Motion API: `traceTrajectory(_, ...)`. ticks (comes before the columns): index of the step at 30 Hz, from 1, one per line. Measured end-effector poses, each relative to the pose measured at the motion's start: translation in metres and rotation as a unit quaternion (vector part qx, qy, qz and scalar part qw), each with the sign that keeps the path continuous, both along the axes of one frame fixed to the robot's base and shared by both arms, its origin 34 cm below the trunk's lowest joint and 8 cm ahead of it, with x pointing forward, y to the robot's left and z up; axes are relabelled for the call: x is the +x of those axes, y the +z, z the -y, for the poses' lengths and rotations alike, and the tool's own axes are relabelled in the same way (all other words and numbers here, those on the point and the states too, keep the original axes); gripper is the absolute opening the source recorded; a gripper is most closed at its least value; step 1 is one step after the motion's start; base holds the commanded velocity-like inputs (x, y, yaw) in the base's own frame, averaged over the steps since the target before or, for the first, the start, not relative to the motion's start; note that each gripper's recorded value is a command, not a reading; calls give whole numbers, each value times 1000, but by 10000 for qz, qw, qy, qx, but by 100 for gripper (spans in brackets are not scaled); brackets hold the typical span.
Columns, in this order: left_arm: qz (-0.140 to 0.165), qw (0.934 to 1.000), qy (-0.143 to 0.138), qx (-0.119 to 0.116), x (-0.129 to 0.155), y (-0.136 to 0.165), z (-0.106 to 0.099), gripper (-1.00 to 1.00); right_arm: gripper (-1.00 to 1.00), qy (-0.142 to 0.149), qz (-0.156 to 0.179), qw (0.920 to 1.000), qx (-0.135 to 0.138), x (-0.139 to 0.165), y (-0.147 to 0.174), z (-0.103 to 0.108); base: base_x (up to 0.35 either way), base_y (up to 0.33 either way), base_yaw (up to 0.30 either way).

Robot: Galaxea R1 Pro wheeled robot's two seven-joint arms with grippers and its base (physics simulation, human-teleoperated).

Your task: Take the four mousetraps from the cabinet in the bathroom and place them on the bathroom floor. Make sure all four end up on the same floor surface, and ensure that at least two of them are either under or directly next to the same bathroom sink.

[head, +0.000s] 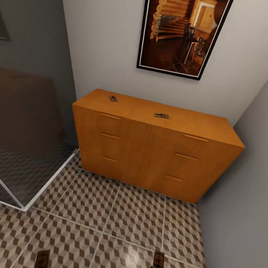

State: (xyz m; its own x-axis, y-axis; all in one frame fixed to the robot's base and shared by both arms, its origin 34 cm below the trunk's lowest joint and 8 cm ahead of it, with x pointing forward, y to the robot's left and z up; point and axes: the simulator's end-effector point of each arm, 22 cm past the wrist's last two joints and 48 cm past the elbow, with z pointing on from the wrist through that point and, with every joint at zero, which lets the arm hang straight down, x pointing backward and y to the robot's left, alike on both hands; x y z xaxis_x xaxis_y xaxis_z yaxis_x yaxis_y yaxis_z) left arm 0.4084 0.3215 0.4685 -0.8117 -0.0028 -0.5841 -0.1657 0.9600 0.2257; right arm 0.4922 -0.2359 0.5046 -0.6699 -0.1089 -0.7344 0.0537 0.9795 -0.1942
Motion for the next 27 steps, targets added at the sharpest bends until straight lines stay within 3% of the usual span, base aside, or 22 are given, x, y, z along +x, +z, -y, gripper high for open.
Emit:
traceTrajectory(17,-68,10000,4,5,-5,-4,-1,-100,-100,-7,-78,10000,2,-5,-5,0,0,0,243)
traceTrajectory(27,-101,9999,13,32,-7,-4,-4,-100,-100,0,-403,9992,-65,-29,-18,6,0,0,41)
